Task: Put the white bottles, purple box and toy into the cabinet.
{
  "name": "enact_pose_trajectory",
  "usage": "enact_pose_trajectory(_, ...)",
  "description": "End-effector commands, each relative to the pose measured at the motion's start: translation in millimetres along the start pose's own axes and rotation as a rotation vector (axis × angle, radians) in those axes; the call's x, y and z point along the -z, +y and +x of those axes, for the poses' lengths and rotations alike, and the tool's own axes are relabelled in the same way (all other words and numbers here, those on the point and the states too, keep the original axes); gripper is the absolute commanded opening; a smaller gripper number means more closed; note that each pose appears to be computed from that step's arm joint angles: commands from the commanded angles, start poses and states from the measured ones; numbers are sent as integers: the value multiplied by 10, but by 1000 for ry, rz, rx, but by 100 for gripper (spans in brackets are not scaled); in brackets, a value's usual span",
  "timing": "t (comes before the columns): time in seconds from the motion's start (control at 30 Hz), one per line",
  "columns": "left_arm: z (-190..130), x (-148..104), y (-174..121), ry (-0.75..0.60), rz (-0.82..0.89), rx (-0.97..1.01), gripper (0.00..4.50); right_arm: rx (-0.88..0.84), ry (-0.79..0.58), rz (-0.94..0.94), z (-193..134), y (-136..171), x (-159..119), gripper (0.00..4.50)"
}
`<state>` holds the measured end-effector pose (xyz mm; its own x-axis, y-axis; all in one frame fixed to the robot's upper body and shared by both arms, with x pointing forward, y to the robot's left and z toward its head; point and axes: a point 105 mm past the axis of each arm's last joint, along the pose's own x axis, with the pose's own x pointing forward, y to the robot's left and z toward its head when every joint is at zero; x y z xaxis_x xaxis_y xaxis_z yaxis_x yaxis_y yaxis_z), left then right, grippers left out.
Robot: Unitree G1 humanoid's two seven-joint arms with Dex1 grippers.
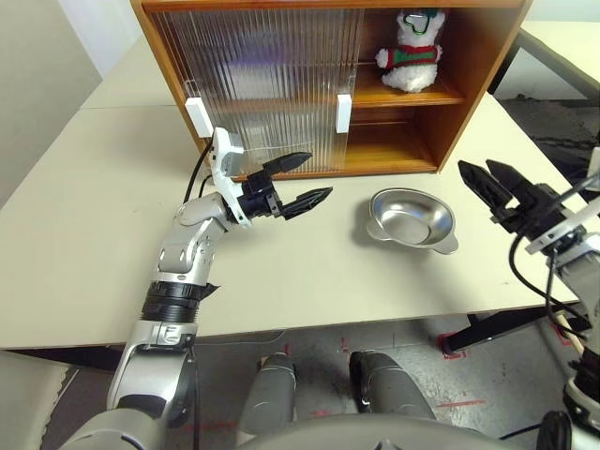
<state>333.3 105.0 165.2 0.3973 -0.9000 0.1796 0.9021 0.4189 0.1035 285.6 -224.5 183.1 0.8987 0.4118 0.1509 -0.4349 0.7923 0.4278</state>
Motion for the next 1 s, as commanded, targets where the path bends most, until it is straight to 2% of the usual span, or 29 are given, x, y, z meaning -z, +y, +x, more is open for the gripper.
enact_pose_trajectory(0.03,-24,36,6,9,-9,-6,450,1,15,142,-79,-27,56,447)
enact_pose_trajectory(0.4,-62,43,-12,11,-6,-19,450,105,-20,644,-430,-273,263,447)
enact_pose_trajectory(0.67,-72,46,-19,15,-3,-21,450,134,48,787,-682,-259,509,447)
enact_pose_trajectory(1.0,-58,45,-12,12,1,-19,450,83,133,852,-648,30,652,447)
